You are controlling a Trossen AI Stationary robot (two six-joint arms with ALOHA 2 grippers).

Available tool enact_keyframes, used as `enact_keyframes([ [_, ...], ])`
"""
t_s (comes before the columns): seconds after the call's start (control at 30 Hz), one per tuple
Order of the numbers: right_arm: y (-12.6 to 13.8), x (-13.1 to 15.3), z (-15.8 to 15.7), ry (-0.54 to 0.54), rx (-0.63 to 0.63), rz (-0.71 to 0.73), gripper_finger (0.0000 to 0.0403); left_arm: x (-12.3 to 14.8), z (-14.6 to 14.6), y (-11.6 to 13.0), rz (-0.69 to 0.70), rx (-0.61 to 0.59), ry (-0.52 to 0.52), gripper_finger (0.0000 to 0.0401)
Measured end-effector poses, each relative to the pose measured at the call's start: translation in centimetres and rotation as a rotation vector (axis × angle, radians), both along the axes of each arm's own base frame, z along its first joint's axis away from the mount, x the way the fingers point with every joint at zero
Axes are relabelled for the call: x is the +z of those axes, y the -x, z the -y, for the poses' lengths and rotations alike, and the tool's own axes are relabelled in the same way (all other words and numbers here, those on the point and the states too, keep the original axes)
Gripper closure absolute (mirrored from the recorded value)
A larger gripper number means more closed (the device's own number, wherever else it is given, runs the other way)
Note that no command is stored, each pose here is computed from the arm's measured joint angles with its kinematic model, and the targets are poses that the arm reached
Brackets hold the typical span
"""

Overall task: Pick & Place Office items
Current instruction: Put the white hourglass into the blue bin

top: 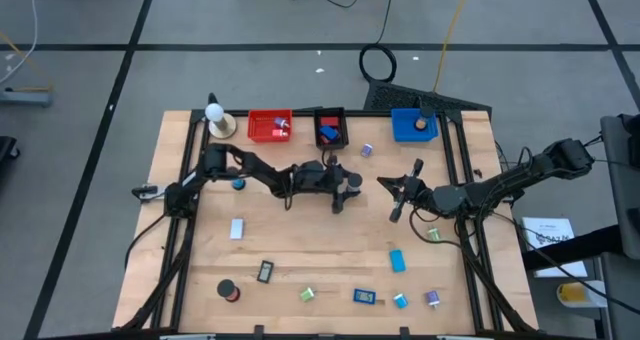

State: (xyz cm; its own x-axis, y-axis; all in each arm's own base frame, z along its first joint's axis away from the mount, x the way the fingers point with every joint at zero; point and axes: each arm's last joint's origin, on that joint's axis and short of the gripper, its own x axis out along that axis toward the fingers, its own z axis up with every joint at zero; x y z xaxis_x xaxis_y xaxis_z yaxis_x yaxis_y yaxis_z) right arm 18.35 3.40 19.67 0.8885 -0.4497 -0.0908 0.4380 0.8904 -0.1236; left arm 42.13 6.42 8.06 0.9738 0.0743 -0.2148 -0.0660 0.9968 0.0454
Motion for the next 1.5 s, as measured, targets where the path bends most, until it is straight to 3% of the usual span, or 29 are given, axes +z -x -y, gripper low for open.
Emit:
enact_keyframes([
  [0.23, 0.0, 0.0, 0.0, 0.001, 0.0, -0.003, 0.0399, 2.1, 0.2, 0.4, -0.109, -0.015, -0.022, 0.0133],
  [0.57, 0.0, 0.0, 0.0, -0.01, -0.001, 0.006, 0.0399, 3.7, 1.6, 2.0, -0.381, -0.03, -0.073, 0.0133],
  [0.9, 0.0, 0.0, 0.0, 0.0, 0.0, 0.003, 0.0399, 3.6, 2.7, 5.0, -0.748, -0.053, -0.032, 0.014],
  [1.0, 0.0, 0.2, 0.0, -0.019, -0.002, 0.022, 0.0399, 2.8, 3.2, 6.0, -0.764, -0.099, -0.002, 0.0174],
  [1.2, 0.0, 0.2, 0.0, -0.028, -0.003, 0.027, 0.0399, 0.8, 3.6, 8.2, -0.687, -0.142, 0.041, 0.0296],
  [1.37, -0.1, 0.2, 0.4, -0.04, -0.024, 0.036, 0.0399, 1.6, 3.5, 10.3, -0.607, -0.175, 0.069, 0.0383],
  [1.5, -0.2, 0.2, 0.8, -0.067, -0.051, 0.052, 0.0399, 3.3, 3.2, 12.4, -0.574, -0.142, 0.058, 0.0389],
])
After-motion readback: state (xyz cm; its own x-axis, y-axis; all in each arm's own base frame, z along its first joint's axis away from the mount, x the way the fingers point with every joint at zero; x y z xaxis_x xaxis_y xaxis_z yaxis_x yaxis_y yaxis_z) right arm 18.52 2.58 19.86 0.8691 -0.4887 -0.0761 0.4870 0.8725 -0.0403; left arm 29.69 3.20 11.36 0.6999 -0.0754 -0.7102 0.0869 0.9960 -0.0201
